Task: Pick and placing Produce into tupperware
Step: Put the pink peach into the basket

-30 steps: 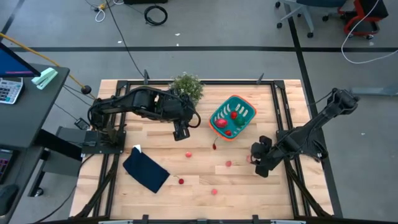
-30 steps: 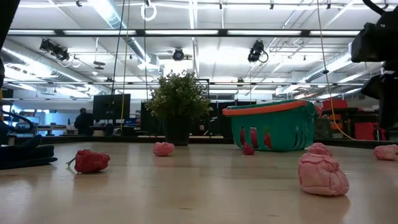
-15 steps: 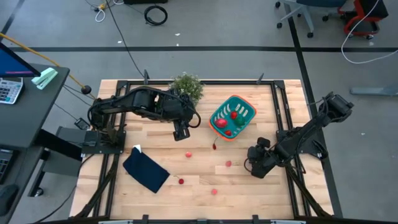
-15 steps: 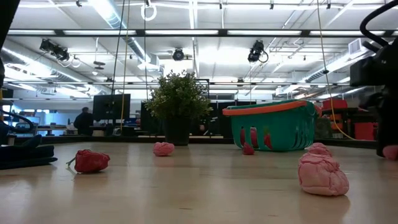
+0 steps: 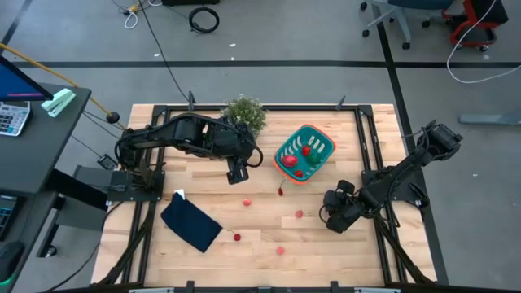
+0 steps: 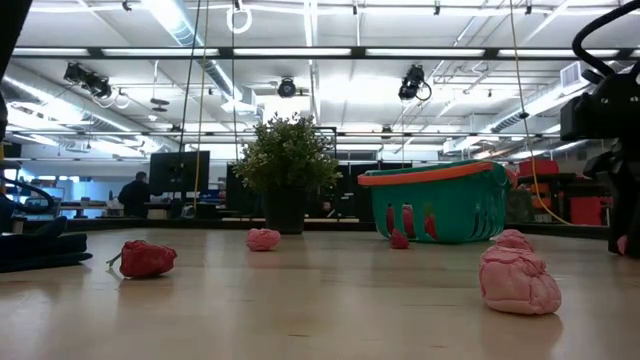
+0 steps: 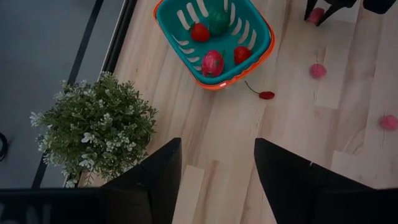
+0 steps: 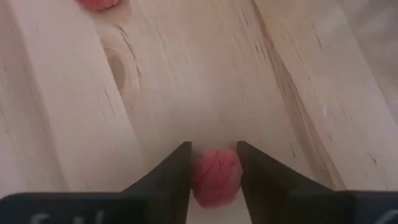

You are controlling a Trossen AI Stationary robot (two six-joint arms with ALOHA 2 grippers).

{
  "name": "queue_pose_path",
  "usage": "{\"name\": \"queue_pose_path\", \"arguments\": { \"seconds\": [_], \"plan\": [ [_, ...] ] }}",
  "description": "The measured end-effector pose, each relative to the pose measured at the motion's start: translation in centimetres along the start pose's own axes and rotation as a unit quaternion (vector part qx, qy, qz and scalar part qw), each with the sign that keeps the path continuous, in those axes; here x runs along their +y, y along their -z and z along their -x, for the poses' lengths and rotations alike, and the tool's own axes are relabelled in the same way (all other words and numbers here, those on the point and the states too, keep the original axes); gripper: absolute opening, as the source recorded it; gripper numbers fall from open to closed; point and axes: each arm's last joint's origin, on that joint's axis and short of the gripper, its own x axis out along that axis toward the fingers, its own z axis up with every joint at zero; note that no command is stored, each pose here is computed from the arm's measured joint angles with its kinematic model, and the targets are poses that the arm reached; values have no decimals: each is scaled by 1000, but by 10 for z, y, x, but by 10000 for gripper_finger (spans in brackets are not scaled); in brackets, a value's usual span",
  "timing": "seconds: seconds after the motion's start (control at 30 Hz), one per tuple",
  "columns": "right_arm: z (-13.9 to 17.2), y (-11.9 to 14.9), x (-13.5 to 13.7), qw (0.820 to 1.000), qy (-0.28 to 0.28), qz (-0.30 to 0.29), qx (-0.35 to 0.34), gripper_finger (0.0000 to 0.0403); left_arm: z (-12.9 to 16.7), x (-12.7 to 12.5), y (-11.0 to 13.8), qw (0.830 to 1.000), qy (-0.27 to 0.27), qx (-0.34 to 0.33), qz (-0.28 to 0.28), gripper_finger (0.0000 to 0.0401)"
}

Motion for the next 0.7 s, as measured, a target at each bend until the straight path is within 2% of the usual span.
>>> {"name": "queue_pose_path", "arguments": {
  "seconds": [0.3,0.43,0.53,0.63,0.7],
  "plan": [
    [12,-17,13,998,1,6,-60,82,0,0,0,1000,0,0,0,202],
    [22,-30,18,992,23,30,-123,77,0,0,0,1000,0,0,0,207],
    [31,-48,18,973,85,38,-211,77,0,1,0,1000,-1,0,1,206],
    [40,-69,13,938,178,34,-295,78,0,1,0,1000,-1,-1,-4,202],
    [45,-84,7,915,233,22,-328,78,0,1,-1,1000,-1,-3,-12,200]
  ]
}}
